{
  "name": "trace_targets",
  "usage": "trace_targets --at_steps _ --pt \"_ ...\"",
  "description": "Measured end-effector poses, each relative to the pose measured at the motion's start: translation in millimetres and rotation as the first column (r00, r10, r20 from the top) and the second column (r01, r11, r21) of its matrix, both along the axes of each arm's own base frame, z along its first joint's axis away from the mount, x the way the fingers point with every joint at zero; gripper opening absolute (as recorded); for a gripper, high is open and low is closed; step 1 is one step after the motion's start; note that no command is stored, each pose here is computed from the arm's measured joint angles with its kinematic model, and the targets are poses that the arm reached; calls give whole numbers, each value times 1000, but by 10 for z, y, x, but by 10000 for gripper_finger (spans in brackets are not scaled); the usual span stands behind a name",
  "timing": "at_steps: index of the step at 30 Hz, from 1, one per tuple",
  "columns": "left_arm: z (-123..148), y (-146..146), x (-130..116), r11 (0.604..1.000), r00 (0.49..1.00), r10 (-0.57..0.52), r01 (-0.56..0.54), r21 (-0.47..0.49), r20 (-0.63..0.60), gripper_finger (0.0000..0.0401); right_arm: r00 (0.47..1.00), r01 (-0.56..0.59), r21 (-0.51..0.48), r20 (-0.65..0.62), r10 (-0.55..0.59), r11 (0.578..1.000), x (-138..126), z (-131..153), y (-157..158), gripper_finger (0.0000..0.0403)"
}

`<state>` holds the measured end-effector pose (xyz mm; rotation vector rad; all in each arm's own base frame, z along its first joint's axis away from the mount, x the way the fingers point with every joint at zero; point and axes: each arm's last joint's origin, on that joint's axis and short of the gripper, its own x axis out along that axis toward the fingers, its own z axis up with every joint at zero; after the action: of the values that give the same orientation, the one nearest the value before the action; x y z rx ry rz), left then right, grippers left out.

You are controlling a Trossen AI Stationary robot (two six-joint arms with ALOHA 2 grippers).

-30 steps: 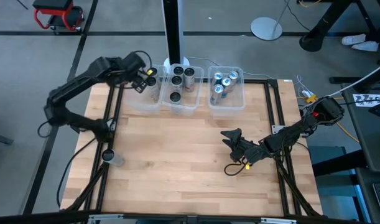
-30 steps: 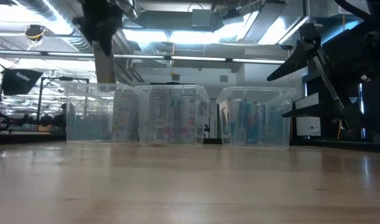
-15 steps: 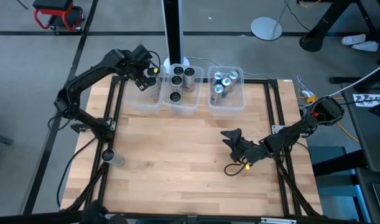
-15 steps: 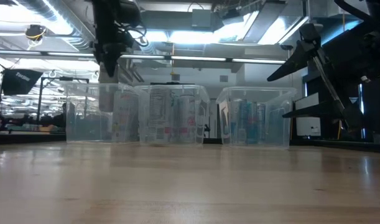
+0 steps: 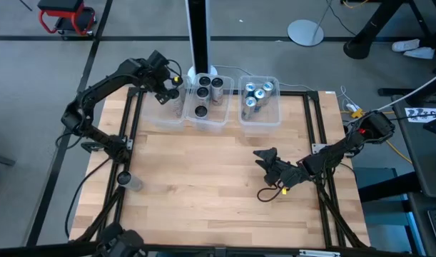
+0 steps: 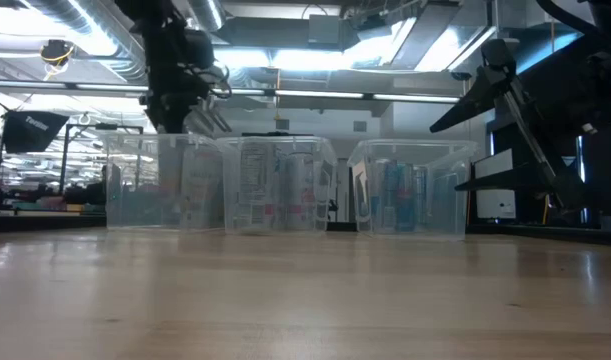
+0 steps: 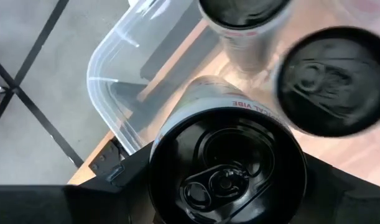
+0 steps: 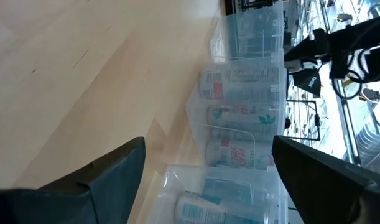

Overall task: Sort soda cans
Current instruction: Put the white-yellow soda can into the left transparent bin

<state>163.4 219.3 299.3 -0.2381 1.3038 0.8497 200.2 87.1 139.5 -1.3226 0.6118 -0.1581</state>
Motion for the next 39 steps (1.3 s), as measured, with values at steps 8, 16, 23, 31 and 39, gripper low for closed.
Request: trace_targets --at_steps 8,16,23,31,39 --pt "-273 60 -32 1000 999 -19 19 -16 47 250 1000 6 -2 4 -6 1000 0 2 -1 348" --pt "-472 100 -107 1000 999 0 1 -15 45 251 1000 6 -2 4 -6 1000 0 2 -1 348" --pt "-498 108 -103 1000 998 14 -15 5 67 255 1000 5 -2 4 -5 1000 0 3 -1 348" --pt "-505 112 -98 1000 997 16 -17 7 72 331 1000 6 -2 3 -6 1000 0 2 -1 348" --pt "-344 124 -94 999 998 27 -29 33 60 351 1000 6 -2 3 -6 1000 0 2 -1 348"
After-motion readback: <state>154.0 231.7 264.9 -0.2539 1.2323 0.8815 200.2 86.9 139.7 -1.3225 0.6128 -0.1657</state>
